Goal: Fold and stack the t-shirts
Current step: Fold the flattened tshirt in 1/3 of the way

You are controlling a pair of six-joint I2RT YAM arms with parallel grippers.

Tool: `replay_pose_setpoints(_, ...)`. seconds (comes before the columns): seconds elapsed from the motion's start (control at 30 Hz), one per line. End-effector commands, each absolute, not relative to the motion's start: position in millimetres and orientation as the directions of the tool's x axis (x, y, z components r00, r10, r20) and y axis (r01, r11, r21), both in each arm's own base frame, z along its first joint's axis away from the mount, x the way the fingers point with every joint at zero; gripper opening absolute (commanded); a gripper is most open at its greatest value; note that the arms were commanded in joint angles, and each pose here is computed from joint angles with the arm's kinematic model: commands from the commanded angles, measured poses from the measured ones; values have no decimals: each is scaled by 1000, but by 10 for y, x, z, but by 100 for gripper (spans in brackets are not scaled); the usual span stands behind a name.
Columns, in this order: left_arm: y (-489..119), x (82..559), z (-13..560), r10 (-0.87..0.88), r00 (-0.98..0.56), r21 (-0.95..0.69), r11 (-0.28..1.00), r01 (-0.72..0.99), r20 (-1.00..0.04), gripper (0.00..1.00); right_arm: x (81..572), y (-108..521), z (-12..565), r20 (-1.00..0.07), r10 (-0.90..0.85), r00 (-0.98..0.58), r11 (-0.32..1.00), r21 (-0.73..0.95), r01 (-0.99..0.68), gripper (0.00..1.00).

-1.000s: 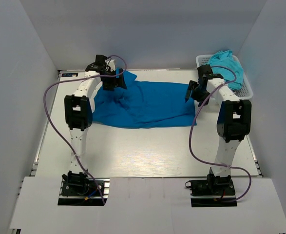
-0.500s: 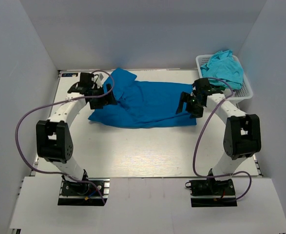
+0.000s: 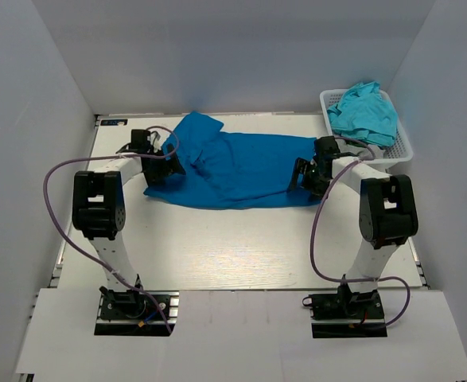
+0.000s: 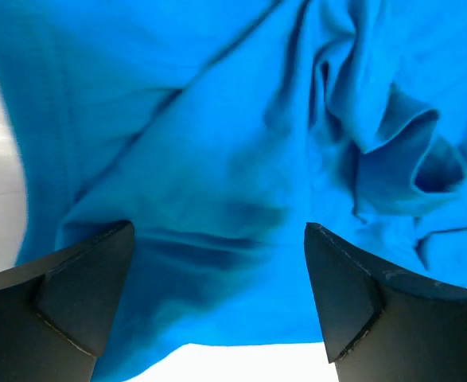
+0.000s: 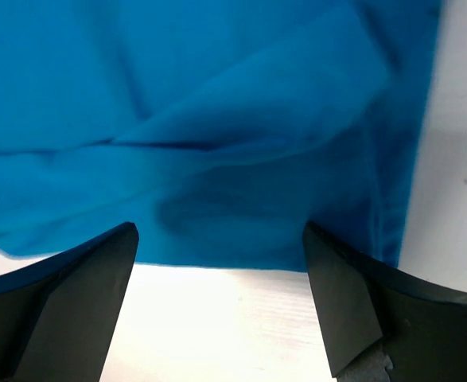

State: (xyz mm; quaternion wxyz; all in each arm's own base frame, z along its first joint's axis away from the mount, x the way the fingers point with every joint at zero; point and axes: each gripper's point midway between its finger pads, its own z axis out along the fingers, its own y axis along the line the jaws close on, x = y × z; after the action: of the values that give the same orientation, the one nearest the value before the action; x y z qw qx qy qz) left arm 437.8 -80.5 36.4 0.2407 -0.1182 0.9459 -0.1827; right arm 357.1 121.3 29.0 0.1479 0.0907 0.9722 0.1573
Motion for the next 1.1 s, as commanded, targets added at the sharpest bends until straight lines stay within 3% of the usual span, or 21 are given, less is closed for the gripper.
replay_pose_setpoints(0.0, -504, 4196, 99, -374, -851, -357, 902, -242, -369, 100, 3422, 1020, 95, -222, 266, -938, 943, 260, 206, 90)
replay_pose_setpoints(0.27, -573, 3824, 94, -490, -836, -472, 814, -337, -246, 100, 2964, 953, 9, -178, 246, -953, 953, 225, 204, 90)
replay_pose_setpoints(0.33, -491, 3465, 0, -560, -806, -406, 793, -455, -190, 100, 2799, 975, 56, -179, 248, -952, 951, 230, 205, 90)
replay_pose_setpoints(0.47, -148, 2754, 54, -631, -753, -153, 776, -612, -188, 100, 2330, 915, -1, -150, 244, -958, 955, 207, 210, 90)
replay_pose_setpoints(0.5, -156, 2465, 42, -639, -757, -90, 769, -633, -137, 100, 2252, 904, -3, -143, 235, -961, 959, 194, 206, 90)
replay_pose_setpoints(0.63, -136, 2105, 315, -685, -708, -98, 727, -680, -174, 100, 1999, 881, 149, -188, 220, -957, 963, 199, 183, 90)
replay_pose_setpoints(0.67, -135, 2147, 488, -684, -688, -160, 727, -668, -242, 100, 1949, 889, 149, -189, 210, -959, 965, 198, 173, 90)
replay_pose_setpoints(0.77, -266, 2296, 849, -675, -669, -312, 738, -599, -311, 100, 1984, 947, 327, -258, 190, -947, 964, 231, 131, 90)
replay_pose_setpoints(0.87, -287, 2462, 1119, -659, -658, -364, 751, -550, -364, 100, 2085, 1071, 517, -311, 163, -936, 959, 273, 77, 90)
replay_pose_setpoints(1.07, -436, 2700, 1319, -598, -705, -435, 789, -434, -381, 100, 2227, 1366, 698, -351, 103, -931, 935, 354, -30, 90)
